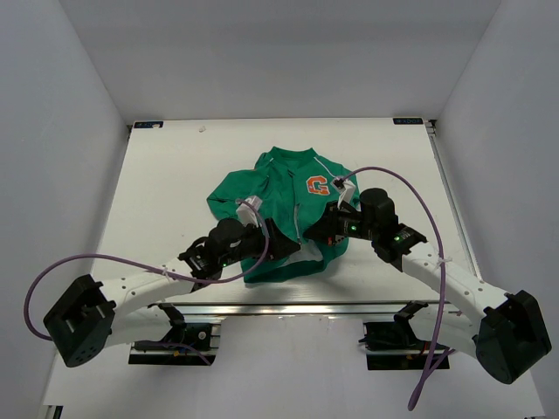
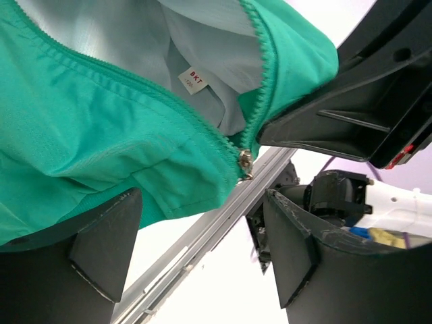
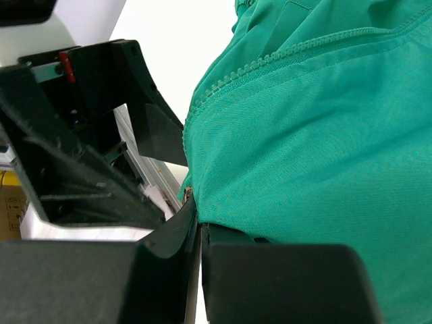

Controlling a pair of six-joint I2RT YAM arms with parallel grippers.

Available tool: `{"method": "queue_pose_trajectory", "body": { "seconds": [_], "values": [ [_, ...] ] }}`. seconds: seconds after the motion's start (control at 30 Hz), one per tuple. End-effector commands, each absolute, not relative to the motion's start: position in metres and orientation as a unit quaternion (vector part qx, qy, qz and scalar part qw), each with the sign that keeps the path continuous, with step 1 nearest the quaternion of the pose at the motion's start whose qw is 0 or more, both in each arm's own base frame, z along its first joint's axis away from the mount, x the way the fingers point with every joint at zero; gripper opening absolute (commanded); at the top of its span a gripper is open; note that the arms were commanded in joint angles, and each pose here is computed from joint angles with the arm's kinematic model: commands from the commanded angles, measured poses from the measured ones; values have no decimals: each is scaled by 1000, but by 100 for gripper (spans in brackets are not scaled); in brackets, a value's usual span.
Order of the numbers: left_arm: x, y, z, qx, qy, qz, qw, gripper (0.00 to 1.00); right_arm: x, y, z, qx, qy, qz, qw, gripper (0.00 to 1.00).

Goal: Zip up the jacket

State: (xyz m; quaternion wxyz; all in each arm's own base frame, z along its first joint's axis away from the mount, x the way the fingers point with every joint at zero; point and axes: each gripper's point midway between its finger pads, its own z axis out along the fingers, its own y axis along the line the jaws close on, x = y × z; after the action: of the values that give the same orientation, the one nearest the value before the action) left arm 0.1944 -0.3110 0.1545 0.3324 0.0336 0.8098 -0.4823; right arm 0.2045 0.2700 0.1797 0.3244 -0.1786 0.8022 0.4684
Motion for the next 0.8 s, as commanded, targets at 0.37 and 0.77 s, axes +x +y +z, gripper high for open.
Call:
{"method": "queue_pose_trajectory", "body": {
  "seconds": [0.37,0.77],
  "values": [
    [192,-327,193,71,750,-564,338,59,212,274,194,-188,788,474,346,0],
    [192,-330,189,73,753,-563,332,51,212,275,198,-189,786,475,349,0]
  ]
}}
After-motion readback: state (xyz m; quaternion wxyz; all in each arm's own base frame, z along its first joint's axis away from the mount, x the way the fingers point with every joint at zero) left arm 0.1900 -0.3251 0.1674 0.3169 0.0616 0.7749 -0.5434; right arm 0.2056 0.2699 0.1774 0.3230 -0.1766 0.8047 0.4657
